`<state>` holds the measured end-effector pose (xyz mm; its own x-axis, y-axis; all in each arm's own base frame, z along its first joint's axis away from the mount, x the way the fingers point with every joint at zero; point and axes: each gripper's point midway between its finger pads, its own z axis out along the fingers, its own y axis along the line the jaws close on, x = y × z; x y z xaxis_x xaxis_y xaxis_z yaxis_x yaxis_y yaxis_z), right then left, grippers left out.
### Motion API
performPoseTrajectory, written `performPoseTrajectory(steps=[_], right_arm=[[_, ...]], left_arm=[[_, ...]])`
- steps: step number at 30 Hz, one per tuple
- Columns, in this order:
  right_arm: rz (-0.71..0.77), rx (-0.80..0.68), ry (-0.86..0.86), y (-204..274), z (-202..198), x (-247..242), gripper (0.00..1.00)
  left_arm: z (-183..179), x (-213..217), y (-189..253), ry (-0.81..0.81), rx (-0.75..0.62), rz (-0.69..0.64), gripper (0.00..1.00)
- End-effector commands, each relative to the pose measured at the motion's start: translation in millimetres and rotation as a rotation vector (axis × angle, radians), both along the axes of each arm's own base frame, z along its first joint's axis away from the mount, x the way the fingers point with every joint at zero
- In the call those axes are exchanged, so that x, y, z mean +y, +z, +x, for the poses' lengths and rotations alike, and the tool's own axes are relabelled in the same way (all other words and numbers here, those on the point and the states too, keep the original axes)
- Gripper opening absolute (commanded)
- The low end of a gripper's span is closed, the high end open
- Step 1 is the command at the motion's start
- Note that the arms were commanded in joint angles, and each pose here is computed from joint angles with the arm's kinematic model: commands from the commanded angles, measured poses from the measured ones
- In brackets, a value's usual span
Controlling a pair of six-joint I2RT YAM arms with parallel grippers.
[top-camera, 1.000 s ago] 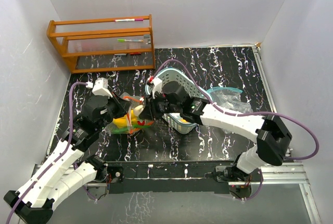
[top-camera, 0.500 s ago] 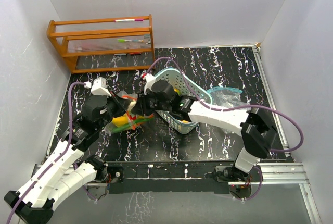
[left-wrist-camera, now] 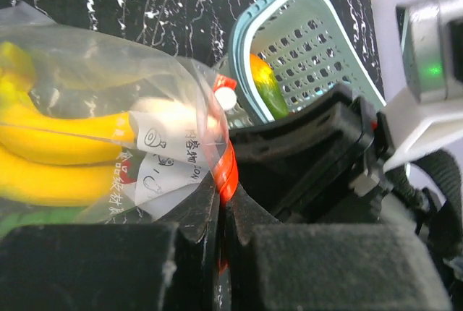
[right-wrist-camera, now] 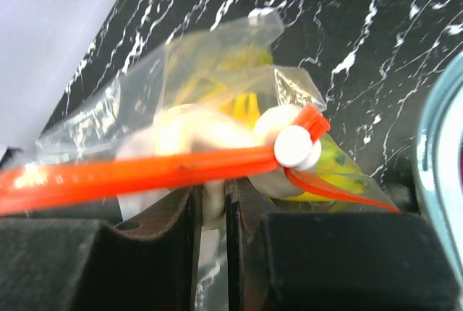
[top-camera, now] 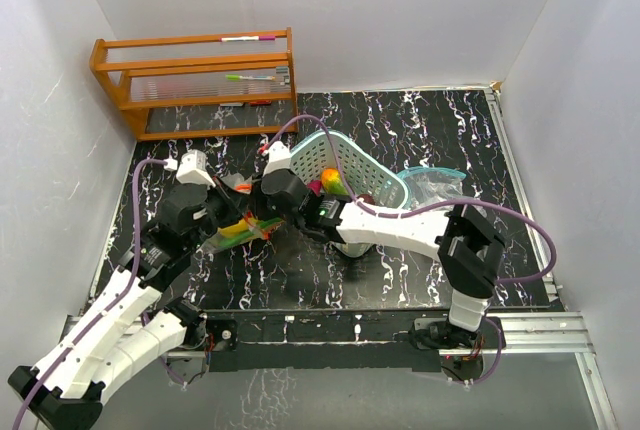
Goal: Place the food in the zip-top bag and seal the zipper
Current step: Place the fake vegetable in the zipper food storage bag.
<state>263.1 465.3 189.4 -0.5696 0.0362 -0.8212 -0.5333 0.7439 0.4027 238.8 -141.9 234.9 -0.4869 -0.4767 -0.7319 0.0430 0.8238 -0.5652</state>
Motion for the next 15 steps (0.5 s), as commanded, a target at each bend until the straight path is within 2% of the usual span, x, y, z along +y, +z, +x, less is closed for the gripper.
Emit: performPoseTrajectory(steps=[1,5,8,11,15], right_arm=[[0.129,-0.097,-0.150,45,28,-5,0.21],[0.155,-0.131,-0.022,70,12,2,0.45],[0.153,-0.133,0.078,83,-5,6,0.66],[0.157,-0.138,0.122,93,-18,-3,0.82],[0.181,-0.155,0.128,111,-30,-24,0.83]], left_arm=[[-10,-19,17,-0.094,-0.023,-0.073,0.00],[-11,-17,12,-0.091,-0.012,-0.061,0.00],[-11,-13,10,-0.077,-0.009,-0.044,0.00],[-9,-6,17,-0.050,-0.027,-0.018,0.00],[-5,10,37,0.004,-0.077,0.039,0.00]])
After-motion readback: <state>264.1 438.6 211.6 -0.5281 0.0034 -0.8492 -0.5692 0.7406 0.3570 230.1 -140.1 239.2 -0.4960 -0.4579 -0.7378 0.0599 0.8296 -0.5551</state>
